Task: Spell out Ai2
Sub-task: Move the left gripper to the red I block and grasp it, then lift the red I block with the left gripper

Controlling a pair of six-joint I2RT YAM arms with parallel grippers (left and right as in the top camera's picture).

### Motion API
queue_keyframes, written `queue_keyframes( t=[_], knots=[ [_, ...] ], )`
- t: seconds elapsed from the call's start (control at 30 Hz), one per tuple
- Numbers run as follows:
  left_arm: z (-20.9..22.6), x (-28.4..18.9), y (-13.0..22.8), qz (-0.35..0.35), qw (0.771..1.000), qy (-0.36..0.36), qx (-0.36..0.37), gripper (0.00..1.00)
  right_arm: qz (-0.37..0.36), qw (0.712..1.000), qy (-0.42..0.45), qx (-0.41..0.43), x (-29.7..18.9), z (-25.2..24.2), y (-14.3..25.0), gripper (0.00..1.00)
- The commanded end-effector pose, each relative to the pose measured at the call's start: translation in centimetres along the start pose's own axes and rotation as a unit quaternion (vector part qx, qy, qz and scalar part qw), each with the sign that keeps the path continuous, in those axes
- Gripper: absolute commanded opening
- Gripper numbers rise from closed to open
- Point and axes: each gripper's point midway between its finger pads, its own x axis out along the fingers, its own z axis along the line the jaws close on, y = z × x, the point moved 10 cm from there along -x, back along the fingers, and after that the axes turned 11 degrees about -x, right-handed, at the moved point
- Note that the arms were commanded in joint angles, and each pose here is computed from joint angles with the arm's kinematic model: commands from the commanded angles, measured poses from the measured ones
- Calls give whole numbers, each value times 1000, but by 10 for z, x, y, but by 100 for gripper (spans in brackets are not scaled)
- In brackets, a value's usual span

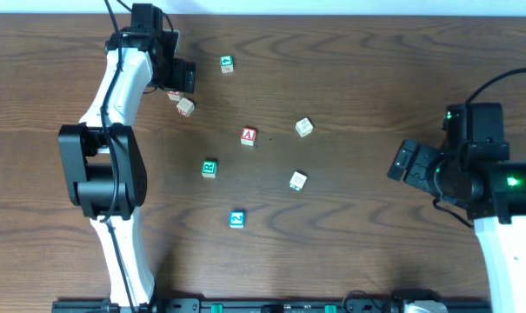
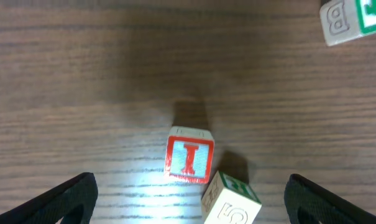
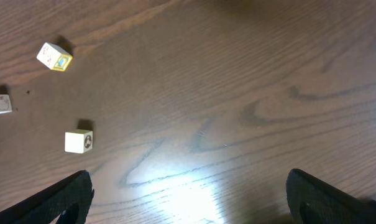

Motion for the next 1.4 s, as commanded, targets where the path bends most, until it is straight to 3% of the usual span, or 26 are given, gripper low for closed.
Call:
queue_keyframes(
  t=[0.0, 0.67, 0.7, 0.83, 0.97, 1.37],
  knots=[
    [1, 2, -4, -6, 1000, 2, 6, 97, -2, 1000, 2, -2, 0, -1, 1, 99],
    [8, 41, 8, 33, 999, -24, -10, 100, -4, 1000, 1, -2, 0, -1, 0, 99],
    [8, 43, 9, 33, 999, -24, -10, 93, -4, 1000, 1, -2, 0, -1, 0, 99],
    [8, 43, 7, 27, 999, -24, -10, 85, -4, 1000, 1, -2, 0, -1, 0, 99],
    [8, 43, 6, 24, 999, -24, -15, 70, -4, 1000, 1, -2, 0, -1, 0, 99],
    [7, 49, 12, 35, 999, -11, -16, 50, -4, 1000, 1, -2, 0, -1, 0, 99]
  ],
)
